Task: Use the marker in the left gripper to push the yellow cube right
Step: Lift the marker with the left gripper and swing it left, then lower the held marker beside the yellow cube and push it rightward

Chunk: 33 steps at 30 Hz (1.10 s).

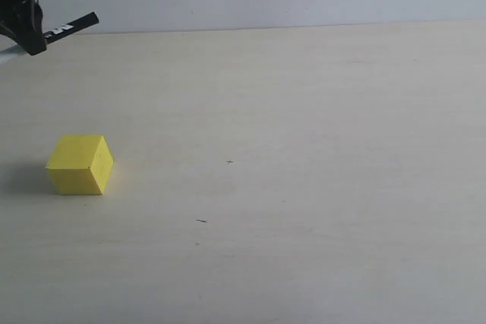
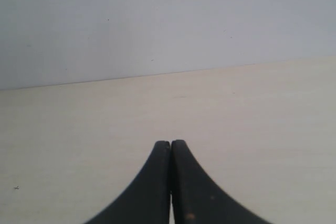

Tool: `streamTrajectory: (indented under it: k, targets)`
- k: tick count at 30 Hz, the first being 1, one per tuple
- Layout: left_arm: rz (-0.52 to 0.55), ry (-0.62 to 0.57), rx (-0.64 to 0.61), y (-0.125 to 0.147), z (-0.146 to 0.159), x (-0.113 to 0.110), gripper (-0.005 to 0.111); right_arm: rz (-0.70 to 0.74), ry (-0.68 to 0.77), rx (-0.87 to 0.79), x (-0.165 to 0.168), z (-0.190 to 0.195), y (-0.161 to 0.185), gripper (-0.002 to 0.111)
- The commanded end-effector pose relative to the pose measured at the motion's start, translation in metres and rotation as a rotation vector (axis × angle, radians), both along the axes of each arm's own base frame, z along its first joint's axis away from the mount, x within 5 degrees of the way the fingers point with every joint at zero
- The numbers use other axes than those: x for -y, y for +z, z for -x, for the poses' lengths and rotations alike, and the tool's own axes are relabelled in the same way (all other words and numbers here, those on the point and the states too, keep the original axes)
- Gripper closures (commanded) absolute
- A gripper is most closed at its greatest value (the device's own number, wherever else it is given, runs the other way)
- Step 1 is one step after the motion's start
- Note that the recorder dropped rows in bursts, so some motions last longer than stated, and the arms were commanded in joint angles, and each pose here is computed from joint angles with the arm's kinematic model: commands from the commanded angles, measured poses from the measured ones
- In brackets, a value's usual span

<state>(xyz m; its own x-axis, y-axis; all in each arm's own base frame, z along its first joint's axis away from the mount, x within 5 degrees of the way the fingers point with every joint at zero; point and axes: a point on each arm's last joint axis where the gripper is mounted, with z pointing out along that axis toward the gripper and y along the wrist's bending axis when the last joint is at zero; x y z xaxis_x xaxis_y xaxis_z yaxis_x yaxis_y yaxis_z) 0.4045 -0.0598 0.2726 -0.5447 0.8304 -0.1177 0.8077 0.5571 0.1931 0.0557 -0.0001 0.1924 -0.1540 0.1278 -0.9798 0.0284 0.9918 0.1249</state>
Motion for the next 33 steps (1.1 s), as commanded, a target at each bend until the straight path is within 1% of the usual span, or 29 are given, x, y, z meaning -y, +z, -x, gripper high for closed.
streamTrajectory:
  k: [1,3,7,8,11,14,16,18,20,22,24,26,31,32,33]
  targets:
    - [0.079,-0.019,-0.032,0.004,0.017,-0.021,0.107,0.009,-0.005,0.005,0.0,0.0,-0.001,0.108]
    - [0.069,-0.1,-0.075,-0.005,0.029,-0.028,0.107,0.009,-0.005,0.005,0.0,0.0,-0.001,0.108]
    - [0.01,-0.267,-0.188,-0.03,0.056,-0.048,0.107,0.009,-0.005,0.005,0.0,0.0,-0.001,0.108]
    - [0.001,-0.27,-0.212,-0.035,0.062,-0.055,0.107,0.009,-0.005,0.005,0.0,0.0,-0.001,0.108]
    - [-0.076,-0.245,-0.208,-0.051,0.07,-0.079,0.107,0.009,-0.005,0.005,0.0,0.0,-0.001,0.108]
    - [-0.156,-0.232,-0.282,-0.067,0.079,-0.104,0.107,0.009,-0.005,0.005,0.0,0.0,-0.001,0.108]
    - [-0.174,-0.243,-0.256,-0.075,0.076,-0.112,0.107,0.009,-0.005,0.005,0.0,0.0,-0.001,0.108]
    - [-0.183,-0.293,-0.215,-0.082,0.071,-0.12,0.107,0.009,-0.005,0.005,0.0,0.0,-0.001,0.108]
    - [-0.171,-0.358,-0.179,-0.092,0.068,-0.125,0.107,0.009,-0.005,0.005,0.0,0.0,-0.001,0.108]
    - [-0.15,-0.409,-0.172,-0.102,0.066,-0.129,0.107,0.009,-0.005,0.005,0.0,0.0,-0.001,0.108]
    - [-0.119,-0.422,-0.176,-0.11,0.065,-0.13,0.107,0.009,-0.005,0.005,0.0,0.0,-0.001,0.108]
    - [-0.115,-0.452,-0.19,-0.117,0.064,-0.13,0.107,0.009,-0.005,0.005,0.0,0.0,-0.001,0.108]
    - [-0.114,-0.467,-0.225,-0.138,0.06,-0.132,0.107,0.009,-0.005,0.005,0.0,0.0,-0.001,0.108]
    - [-0.104,-0.458,-0.212,-0.14,0.059,-0.131,0.107,0.009,-0.005,0.005,0.0,0.0,-0.001,0.108]
    - [-0.071,-0.454,-0.171,-0.14,0.056,-0.127,0.107,0.009,-0.005,0.005,0.0,0.0,-0.001,0.108]
